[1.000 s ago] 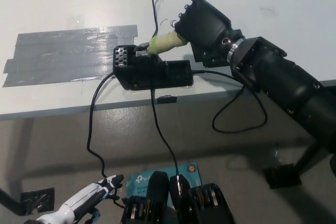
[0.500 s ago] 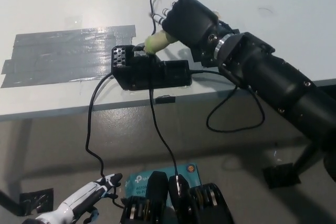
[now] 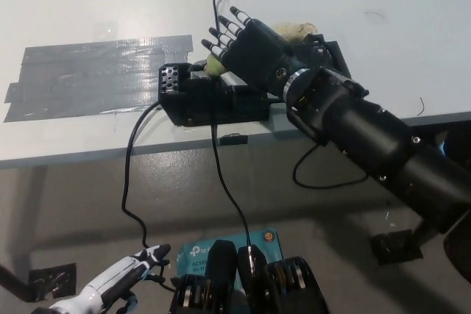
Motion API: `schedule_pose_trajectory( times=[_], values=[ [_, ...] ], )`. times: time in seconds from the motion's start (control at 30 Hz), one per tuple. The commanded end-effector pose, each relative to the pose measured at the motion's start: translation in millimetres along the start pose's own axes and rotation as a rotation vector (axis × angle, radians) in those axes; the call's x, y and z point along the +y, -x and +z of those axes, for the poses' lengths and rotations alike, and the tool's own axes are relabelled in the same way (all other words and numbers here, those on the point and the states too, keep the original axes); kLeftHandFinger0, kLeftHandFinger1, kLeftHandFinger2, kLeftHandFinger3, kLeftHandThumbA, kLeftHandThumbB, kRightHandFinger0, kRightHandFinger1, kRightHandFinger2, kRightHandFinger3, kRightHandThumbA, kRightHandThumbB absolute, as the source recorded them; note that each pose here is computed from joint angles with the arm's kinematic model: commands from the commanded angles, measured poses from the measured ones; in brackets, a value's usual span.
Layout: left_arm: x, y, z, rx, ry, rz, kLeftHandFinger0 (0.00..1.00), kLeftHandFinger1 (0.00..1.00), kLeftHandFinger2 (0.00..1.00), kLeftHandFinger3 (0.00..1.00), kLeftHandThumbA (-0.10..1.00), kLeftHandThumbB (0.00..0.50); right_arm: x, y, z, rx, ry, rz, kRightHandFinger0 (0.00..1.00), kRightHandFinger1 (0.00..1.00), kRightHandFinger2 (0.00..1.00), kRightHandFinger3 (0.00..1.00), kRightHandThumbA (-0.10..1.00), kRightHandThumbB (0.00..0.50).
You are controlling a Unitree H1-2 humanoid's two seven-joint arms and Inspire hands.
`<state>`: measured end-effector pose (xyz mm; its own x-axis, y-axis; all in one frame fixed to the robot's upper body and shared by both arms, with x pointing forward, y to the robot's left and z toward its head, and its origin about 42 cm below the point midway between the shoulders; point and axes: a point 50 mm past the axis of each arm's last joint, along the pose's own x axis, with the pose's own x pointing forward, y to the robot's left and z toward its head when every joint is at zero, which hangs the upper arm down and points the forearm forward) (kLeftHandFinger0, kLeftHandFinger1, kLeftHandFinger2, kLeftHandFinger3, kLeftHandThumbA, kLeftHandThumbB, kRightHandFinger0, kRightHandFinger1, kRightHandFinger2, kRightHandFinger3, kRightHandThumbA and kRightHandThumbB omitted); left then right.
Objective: The robot uses its right hand to grab and lift the soldering gun kept on the middle of the table and puts it in its base
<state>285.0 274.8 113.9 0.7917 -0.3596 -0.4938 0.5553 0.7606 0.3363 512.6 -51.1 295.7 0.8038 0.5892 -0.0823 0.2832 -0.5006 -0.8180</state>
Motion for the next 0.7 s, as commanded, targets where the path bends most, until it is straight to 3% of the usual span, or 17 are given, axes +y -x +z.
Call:
schedule_pose_trajectory(
  times=[0.0, 0.3, 0.5, 0.67],
  values=[
    [4.7, 8.5, -4.0, 0.012, 0.011, 0.001, 1.00, 0.82, 0.94, 1.00, 1.00, 0.500, -50.4, -0.6, -23.8, 0.121, -0.107, 0.181, 1.00, 1.00, 1.00, 1.00, 0.68, 0.500],
    [2.3, 11.2, -10.5, 0.031, 0.016, 0.003, 1.00, 0.79, 0.92, 1.00, 1.00, 0.500, -96.3, 19.2, -37.8, 0.103, -0.102, 0.025, 1.00, 1.00, 1.00, 1.00, 0.71, 0.500],
    [3.0, 12.3, -11.7, 0.037, 0.006, 0.004, 1.00, 0.79, 0.98, 1.00, 1.00, 0.500, -140.8, 84.5, -44.7, 0.033, -0.083, -0.168, 1.00, 1.00, 1.00, 1.00, 0.77, 0.500],
    [4.1, 12.8, -18.5, 0.060, 0.010, 0.006, 1.00, 0.79, 0.96, 1.00, 1.00, 0.500, -170.3, 186.0, -45.3, 0.016, -0.158, -0.341, 1.00, 1.00, 1.00, 1.00, 0.72, 0.500]
  ],
)
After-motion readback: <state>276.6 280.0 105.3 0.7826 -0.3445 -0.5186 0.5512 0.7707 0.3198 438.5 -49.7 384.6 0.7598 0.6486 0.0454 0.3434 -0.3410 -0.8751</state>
